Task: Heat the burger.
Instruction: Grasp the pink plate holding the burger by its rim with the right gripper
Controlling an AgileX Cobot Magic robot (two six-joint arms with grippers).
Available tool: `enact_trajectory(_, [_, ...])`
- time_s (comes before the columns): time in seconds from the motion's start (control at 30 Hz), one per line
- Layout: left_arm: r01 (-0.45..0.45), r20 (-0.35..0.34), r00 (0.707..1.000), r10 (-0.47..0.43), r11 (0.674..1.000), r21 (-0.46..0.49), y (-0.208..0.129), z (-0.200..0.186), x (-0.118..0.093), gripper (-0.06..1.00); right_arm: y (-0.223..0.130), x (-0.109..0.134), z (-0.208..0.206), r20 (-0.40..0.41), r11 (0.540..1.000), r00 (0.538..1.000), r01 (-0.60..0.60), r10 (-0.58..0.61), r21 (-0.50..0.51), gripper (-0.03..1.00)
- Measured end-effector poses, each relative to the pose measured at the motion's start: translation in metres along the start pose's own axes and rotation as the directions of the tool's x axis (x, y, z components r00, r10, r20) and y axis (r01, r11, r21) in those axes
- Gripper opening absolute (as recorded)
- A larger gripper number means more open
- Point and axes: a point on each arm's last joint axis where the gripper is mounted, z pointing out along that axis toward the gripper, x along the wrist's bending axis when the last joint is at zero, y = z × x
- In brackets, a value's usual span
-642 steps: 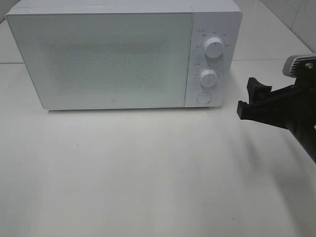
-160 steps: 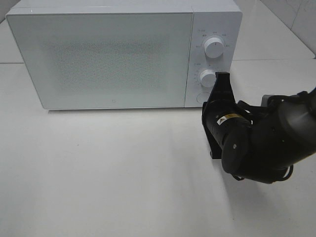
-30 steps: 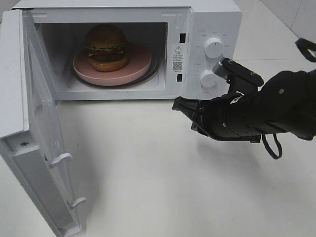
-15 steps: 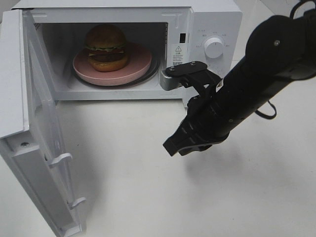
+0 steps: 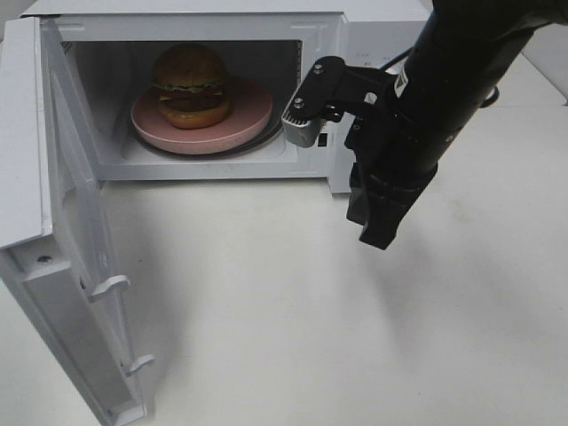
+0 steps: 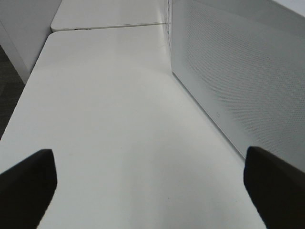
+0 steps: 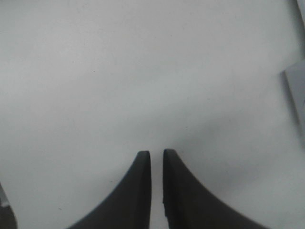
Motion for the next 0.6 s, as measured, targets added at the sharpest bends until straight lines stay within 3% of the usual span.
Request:
enact_trajectory(0.03, [0.000, 0.000, 1.000, 0.000, 1.000, 0.000, 0.000, 0.000, 0.000, 0.99, 0.002, -0.001, -0.003, 0.005, 0.997, 0.997, 0.075, -0.075, -0.002, 0.12])
enact_trajectory(0.07, [0.000, 0.000, 1.000, 0.000, 1.000, 0.000, 0.000, 0.000, 0.000, 0.99, 0.002, -0.001, -0.003, 0.005, 0.997, 0.997, 0.075, -0.075, -0.002, 0.12])
enact_trajectory(0.1, [0.000, 0.000, 1.000, 0.000, 1.000, 0.000, 0.000, 0.000, 0.000, 0.99, 0.004, -0.004, -0.006, 0.021, 0.975, 0.975, 0.221, -0.221, -0.007, 0.12])
enact_trajectory(0.13, [0.000, 0.000, 1.000, 0.000, 1.000, 0.000, 0.000, 0.000, 0.000, 0.99, 0.005, -0.005, -0.008, 0.031, 0.925, 0.925, 0.379, -0.379, -0.002, 0.13])
enact_trajectory(0.17, [0.000, 0.000, 1.000, 0.000, 1.000, 0.000, 0.000, 0.000, 0.000, 0.99, 0.005, -0.005, -0.008, 0.031, 0.925, 0.925, 0.379, -0.379, -0.002, 0.13])
enact_trajectory(0.23, [0.000, 0.000, 1.000, 0.000, 1.000, 0.000, 0.000, 0.000, 0.000, 0.99, 0.006, -0.006, -0.009, 0.039, 0.847, 0.846, 0.531, -0.531, 0.002, 0.16])
enact_trajectory(0.3, [0.000, 0.000, 1.000, 0.000, 1.000, 0.000, 0.000, 0.000, 0.000, 0.99, 0.007, -0.007, -0.009, 0.046, 0.826, 0.825, 0.564, -0.563, 0.003, 0.18])
enact_trajectory(0.33, [0.000, 0.000, 1.000, 0.000, 1.000, 0.000, 0.000, 0.000, 0.000, 0.99, 0.008, -0.009, -0.009, 0.074, 0.803, 0.800, 0.597, -0.595, 0.000, 0.25])
enact_trajectory(0.4, [0.000, 0.000, 1.000, 0.000, 1.000, 0.000, 0.000, 0.000, 0.000, 0.99, 0.010, -0.010, -0.009, 0.095, 0.796, 0.792, 0.606, -0.603, -0.004, 0.30])
enact_trajectory(0.43, [0.000, 0.000, 1.000, 0.000, 1.000, 0.000, 0.000, 0.000, 0.000, 0.99, 0.014, -0.011, -0.009, 0.140, 0.784, 0.777, 0.621, -0.614, -0.007, 0.41])
enact_trajectory(0.47, [0.000, 0.000, 1.000, 0.000, 1.000, 0.000, 0.000, 0.000, 0.000, 0.99, 0.014, -0.011, -0.009, 0.140, 0.784, 0.777, 0.621, -0.614, -0.007, 0.41])
enact_trajectory(0.5, [0.000, 0.000, 1.000, 0.000, 1.000, 0.000, 0.000, 0.000, 0.000, 0.99, 0.017, -0.011, -0.010, 0.166, 0.775, 0.765, 0.632, -0.623, -0.005, 0.48])
enact_trajectory(0.53, [0.000, 0.000, 1.000, 0.000, 1.000, 0.000, 0.000, 0.000, 0.000, 0.99, 0.022, -0.011, -0.011, 0.208, 0.758, 0.742, 0.652, -0.637, -0.001, 0.61])
enact_trajectory(0.57, [0.000, 0.000, 1.000, 0.000, 1.000, 0.000, 0.000, 0.000, 0.000, 0.99, 0.022, -0.011, -0.011, 0.208, 0.758, 0.742, 0.652, -0.637, -0.001, 0.61])
enact_trajectory(0.6, [0.000, 0.000, 1.000, 0.000, 1.000, 0.000, 0.000, 0.000, 0.000, 0.99, 0.027, -0.011, -0.011, 0.248, 0.746, 0.723, 0.666, -0.645, 0.000, 0.73])
